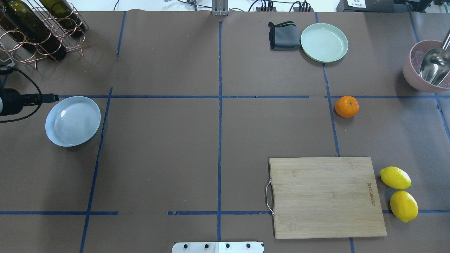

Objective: Pick orange to plate
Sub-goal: 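Grip the rim of the light blue plate with the left gripper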

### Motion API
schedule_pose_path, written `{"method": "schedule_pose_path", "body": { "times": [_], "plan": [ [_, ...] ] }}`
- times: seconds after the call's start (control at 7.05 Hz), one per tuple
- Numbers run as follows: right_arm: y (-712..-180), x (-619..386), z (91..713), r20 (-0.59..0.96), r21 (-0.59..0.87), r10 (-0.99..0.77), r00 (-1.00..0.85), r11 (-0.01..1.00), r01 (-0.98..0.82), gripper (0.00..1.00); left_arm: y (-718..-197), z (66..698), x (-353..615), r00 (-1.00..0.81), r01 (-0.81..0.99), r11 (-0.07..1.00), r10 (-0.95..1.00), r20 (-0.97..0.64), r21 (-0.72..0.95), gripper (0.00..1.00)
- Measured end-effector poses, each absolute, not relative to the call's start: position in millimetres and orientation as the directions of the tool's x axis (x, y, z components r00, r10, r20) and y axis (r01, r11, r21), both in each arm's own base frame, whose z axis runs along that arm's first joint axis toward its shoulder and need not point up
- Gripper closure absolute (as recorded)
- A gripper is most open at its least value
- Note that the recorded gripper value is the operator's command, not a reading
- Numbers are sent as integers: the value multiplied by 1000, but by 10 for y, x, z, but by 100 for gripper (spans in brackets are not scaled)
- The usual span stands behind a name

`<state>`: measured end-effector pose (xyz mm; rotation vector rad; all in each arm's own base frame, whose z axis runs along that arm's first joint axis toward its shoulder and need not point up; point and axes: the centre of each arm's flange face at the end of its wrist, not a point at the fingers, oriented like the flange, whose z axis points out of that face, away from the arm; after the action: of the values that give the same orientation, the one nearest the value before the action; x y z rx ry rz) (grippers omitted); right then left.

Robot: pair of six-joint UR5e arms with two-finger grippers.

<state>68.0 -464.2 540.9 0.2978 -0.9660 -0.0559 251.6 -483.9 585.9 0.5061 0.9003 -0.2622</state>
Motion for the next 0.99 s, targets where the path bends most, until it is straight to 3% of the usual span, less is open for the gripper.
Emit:
{"method": "schedule_pose_path", "body": {
  "times": [0.99],
  "plan": [
    [-4689, 685, 5376, 814, 235, -128, 566, 965, -119, 0, -4731, 5914, 2641, 610, 384, 868, 18, -792, 316, 26]
  ]
}}
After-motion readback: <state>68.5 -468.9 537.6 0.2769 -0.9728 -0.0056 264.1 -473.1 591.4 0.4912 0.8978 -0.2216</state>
